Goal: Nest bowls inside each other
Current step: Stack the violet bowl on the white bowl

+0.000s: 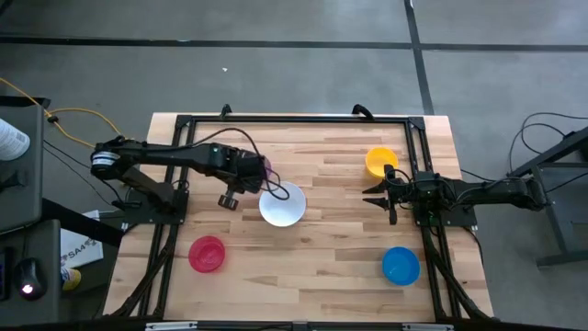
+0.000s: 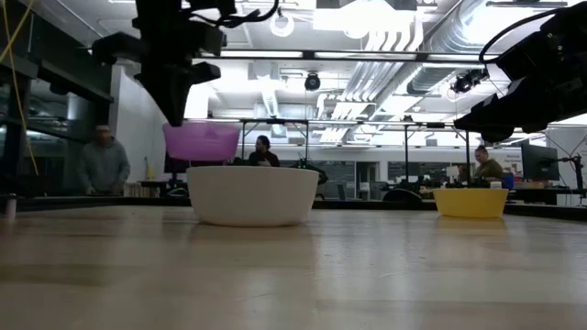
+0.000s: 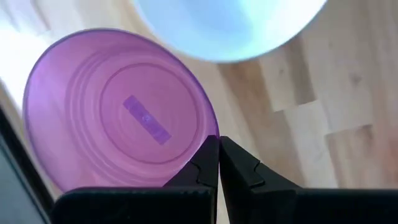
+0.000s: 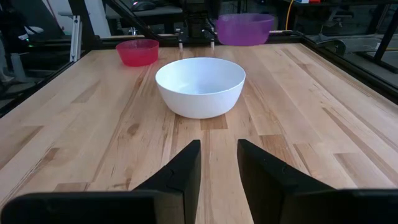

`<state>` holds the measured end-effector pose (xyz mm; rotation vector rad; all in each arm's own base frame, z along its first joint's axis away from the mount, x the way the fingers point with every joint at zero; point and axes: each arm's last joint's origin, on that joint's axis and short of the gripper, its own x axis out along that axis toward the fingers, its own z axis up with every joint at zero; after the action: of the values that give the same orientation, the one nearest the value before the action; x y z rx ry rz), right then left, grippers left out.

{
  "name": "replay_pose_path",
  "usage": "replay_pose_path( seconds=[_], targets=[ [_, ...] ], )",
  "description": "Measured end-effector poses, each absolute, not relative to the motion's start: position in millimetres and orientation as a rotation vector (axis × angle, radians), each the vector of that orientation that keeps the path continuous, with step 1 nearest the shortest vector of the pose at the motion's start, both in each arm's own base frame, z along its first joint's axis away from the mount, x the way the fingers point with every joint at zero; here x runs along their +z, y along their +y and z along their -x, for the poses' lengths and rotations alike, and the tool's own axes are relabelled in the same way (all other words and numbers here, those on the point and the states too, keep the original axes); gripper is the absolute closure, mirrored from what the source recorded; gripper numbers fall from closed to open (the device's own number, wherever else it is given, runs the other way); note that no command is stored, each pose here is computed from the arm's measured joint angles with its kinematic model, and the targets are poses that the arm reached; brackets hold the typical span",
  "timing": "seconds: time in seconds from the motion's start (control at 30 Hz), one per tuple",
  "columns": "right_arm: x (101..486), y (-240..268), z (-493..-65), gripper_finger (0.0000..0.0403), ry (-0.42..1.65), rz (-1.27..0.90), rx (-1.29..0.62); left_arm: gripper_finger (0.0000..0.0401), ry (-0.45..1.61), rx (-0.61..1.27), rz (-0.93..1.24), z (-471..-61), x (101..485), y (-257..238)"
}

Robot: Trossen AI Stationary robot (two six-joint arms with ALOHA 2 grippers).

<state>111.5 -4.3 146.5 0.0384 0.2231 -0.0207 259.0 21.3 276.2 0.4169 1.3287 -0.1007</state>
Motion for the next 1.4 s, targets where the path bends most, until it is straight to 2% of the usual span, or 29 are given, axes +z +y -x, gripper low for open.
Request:
replay_pose_path(
  seconds=[0.47, 0.87, 1.4],
  targets=[
    [146.6, -4.3, -111.5, 0.0305, 0.223, -0.039, -0.021, 0.0401, 1.326, -0.258, -0.556, -311.0, 276.9, -14.0],
    [146.5, -4.3, -111.5, 0.0305, 0.223, -0.038, -0.021, 0.0401, 1.257, -0.326, -0.633, -323.2, 267.5, -41.2],
    [146.5, -4.3, -111.5, 0.0305, 0.224, -0.038, -0.02, 0.0401, 1.264, -0.351, -0.654, -341.9, 243.7, -43.4]
  ],
)
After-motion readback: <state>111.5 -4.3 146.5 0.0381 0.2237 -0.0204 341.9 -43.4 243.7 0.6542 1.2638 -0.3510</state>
